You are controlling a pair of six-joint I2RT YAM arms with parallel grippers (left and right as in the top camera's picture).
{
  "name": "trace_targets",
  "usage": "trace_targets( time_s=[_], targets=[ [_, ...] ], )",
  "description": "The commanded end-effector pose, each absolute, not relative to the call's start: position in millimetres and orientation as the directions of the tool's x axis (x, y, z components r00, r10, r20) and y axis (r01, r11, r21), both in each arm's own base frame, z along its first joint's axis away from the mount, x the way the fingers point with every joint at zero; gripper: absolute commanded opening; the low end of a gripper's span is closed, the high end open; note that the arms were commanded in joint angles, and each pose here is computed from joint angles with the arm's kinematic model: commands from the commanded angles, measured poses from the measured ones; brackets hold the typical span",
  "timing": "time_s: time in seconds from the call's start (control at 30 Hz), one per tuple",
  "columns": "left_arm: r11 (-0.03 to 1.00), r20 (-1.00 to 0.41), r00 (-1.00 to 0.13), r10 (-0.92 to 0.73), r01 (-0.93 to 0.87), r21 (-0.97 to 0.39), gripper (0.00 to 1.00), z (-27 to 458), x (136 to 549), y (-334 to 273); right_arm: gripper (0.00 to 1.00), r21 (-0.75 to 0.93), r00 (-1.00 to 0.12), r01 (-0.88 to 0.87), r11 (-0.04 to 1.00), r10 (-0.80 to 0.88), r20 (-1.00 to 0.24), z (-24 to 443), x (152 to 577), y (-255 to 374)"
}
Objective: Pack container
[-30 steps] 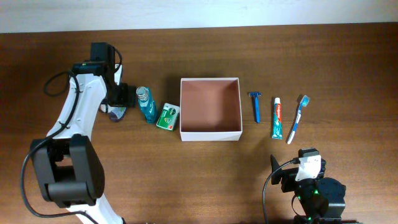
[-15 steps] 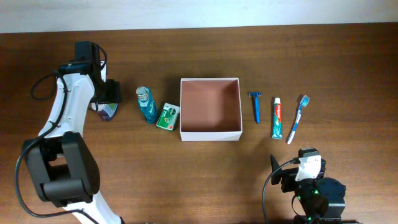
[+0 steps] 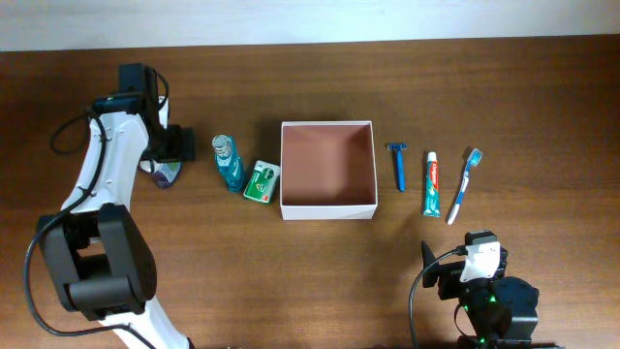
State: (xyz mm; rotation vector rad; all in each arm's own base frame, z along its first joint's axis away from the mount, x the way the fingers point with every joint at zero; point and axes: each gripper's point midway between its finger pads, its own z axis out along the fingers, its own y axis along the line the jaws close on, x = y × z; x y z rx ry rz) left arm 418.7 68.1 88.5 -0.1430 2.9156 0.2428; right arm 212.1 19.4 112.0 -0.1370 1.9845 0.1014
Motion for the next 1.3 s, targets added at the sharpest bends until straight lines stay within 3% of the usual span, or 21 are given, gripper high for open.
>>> trace_targets(
  time_s=[0.0,0.23,0.43,0.8,1.27],
  targets=[
    [0.968,-0.194,-0.975,-0.109,-0.149,0.204,0.99,89,412,79,0.99,0.019,-0.402,-0.14,0.99,-0.039,-0.915,111,212,19],
    [0.995,-0.214,-0.977,-0.017,-0.037,0.09,0.99,87,422,57,0.99,0.019,-0.402,-0.14,0.99,-0.039,-0.915,111,212,19],
    [0.994,-0.263,-0.965,-0.018,-0.045,0.098,0.99,94,431,59,0.99,0.019,-0.402,-0.14,0.99,-0.039,-0.915,111,212,19],
    [0.974,-0.439,-0.898,-0.016,-0.112,0.195,0.99,151,447,78,0.99,0.019,-0.402,-0.14,0.99,-0.039,-0.915,111,212,19],
    [0.964,-0.376,-0.926,-0.024,-0.121,0.236,0.98,143,431,87,0.99,0.019,-0.402,-0.14,0.99,-0.039,-0.915,111,212,19]
  ],
)
